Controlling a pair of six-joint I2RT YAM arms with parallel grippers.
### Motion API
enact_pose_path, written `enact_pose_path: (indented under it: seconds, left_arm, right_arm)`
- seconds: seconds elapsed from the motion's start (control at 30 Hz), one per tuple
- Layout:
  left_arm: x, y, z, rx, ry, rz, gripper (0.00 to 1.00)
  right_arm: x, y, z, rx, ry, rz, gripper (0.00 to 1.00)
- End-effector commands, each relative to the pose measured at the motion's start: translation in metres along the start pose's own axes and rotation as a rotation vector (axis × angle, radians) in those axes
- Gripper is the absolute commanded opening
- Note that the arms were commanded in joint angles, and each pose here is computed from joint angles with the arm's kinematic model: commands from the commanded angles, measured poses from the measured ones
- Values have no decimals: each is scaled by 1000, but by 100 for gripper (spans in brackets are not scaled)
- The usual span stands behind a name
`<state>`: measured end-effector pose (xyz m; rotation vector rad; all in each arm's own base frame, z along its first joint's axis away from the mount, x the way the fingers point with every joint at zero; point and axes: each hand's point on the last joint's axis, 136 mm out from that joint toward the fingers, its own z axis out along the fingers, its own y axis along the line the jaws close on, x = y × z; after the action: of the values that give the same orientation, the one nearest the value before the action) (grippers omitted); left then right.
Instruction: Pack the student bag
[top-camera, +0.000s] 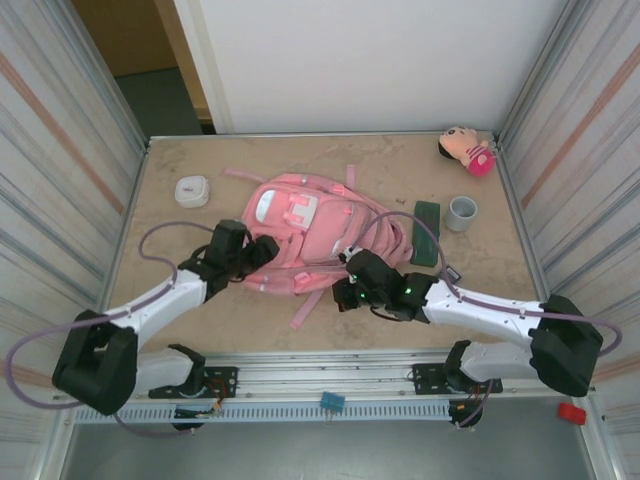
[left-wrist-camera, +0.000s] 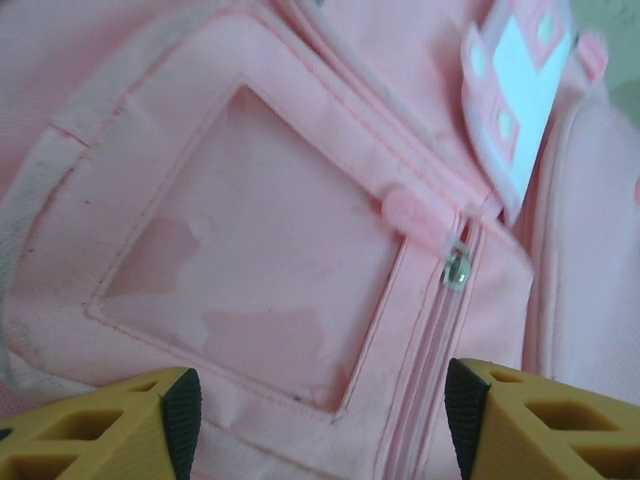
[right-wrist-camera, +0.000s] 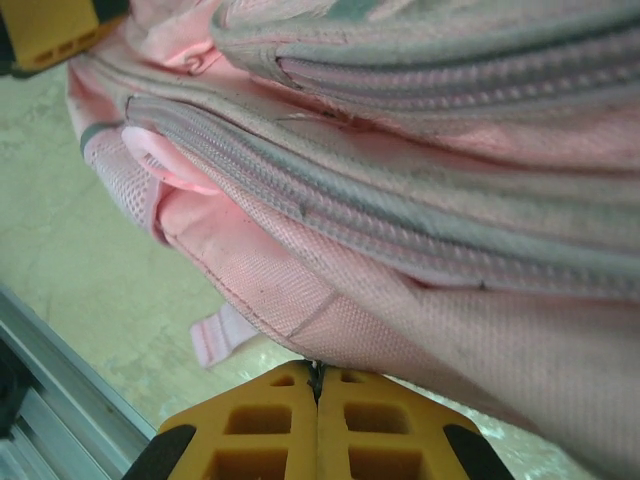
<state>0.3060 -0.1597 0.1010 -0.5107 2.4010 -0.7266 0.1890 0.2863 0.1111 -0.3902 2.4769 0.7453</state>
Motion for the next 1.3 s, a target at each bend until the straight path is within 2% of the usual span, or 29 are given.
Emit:
enact_pose_path:
  seconds: [0.0, 0.1, 0.23, 0.37, 0.47, 0.97, 1.1, 1.27]
  left_arm:
    - [-23, -33, -9, 89, -25, 68, 67]
    - [-11, -38, -26, 113, 25, 13, 67]
    - [39, -34, -48, 141, 95, -102, 66]
    - [82, -20, -54, 132, 145, -239, 64]
    - [97, -18, -52, 171, 131, -317, 61]
    - [92, -51, -23, 348, 101, -404, 55]
    - [87, -47, -22, 347, 66, -418, 47]
    - [81, -55, -32, 393, 46, -409, 51]
  right_arm:
    - [-35, 35, -3, -96, -91, 50, 0]
    - [-39, 43, 4, -111, -72, 49, 0]
    - [-40, 52, 10, -131, -44, 49, 0]
    - [-40, 58, 12, -145, -13, 48, 0]
    - [-37, 61, 12, -156, 1, 51, 0]
    - [-24, 71, 8, -180, 66, 39, 0]
    - [-22, 70, 8, -178, 75, 38, 0]
    - [-20, 67, 8, -168, 81, 40, 0]
